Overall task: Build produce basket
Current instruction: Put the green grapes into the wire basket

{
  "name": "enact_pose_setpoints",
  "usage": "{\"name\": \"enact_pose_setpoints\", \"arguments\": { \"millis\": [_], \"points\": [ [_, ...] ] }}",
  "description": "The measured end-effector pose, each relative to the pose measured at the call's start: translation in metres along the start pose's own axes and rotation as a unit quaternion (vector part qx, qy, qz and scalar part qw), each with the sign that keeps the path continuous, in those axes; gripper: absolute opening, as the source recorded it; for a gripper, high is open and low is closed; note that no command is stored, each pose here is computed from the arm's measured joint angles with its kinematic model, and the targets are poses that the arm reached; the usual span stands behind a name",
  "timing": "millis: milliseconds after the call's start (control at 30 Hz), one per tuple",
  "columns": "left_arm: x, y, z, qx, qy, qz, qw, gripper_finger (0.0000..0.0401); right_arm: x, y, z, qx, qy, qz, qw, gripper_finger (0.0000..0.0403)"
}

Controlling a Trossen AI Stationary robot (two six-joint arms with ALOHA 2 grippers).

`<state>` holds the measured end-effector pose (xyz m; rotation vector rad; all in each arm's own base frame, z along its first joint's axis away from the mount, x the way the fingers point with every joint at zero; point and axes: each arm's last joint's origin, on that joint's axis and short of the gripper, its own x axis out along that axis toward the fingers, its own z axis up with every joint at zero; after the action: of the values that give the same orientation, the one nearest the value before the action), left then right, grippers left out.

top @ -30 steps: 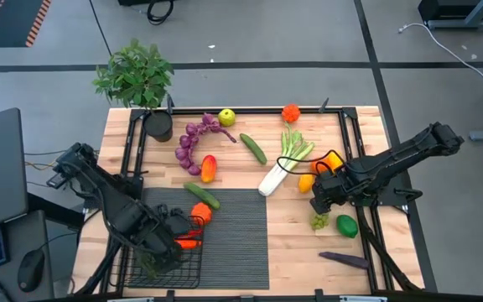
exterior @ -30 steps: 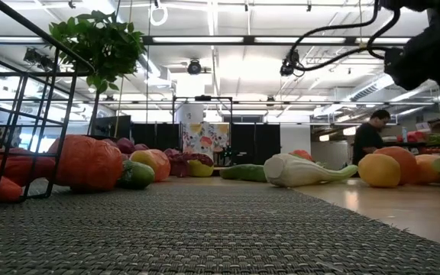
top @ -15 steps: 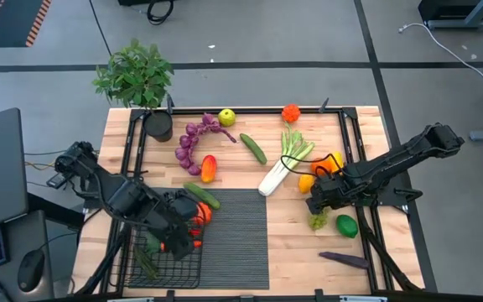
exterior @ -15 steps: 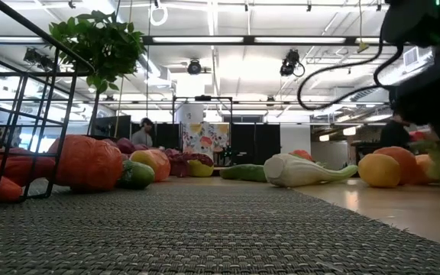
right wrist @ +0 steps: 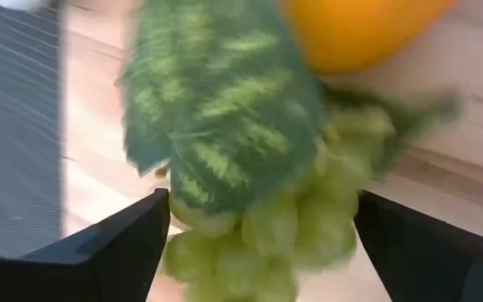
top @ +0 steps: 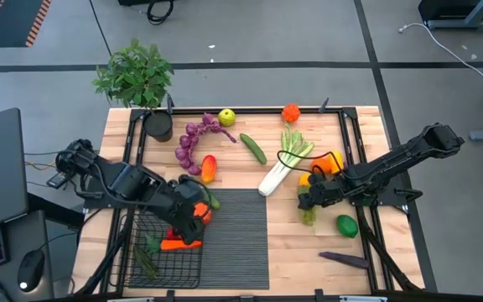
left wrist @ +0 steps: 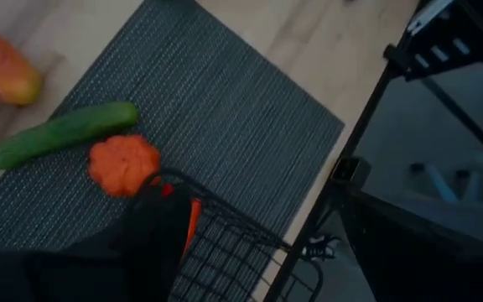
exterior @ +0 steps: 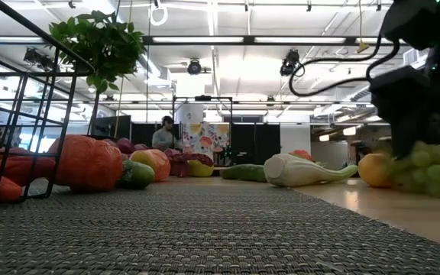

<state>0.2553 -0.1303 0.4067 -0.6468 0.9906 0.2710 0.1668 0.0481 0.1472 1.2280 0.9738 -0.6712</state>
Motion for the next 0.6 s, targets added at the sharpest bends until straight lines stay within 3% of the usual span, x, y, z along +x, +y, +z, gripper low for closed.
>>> {"name": "enact_pose_setpoints", "arguments": {
  "millis": [233,500,600],
  "points": [
    [0.002,0.009,0.018,-0.031,-0.069,0.036,0.996,0.0309,0.000,0.007,0.002,-0.016,-0.031,0.036,0.999,0.0331],
    [0.004,0.014,0.041,-0.065,-0.127,0.025,0.989,0.0309,0.002,0.006,0.008,-0.048,-0.038,0.022,0.998,0.0223],
    [0.004,0.015,0.050,-0.071,-0.146,0.013,0.987,0.0309,0.002,0.011,0.010,-0.066,-0.039,0.049,0.996,0.0188]
  ]
}}
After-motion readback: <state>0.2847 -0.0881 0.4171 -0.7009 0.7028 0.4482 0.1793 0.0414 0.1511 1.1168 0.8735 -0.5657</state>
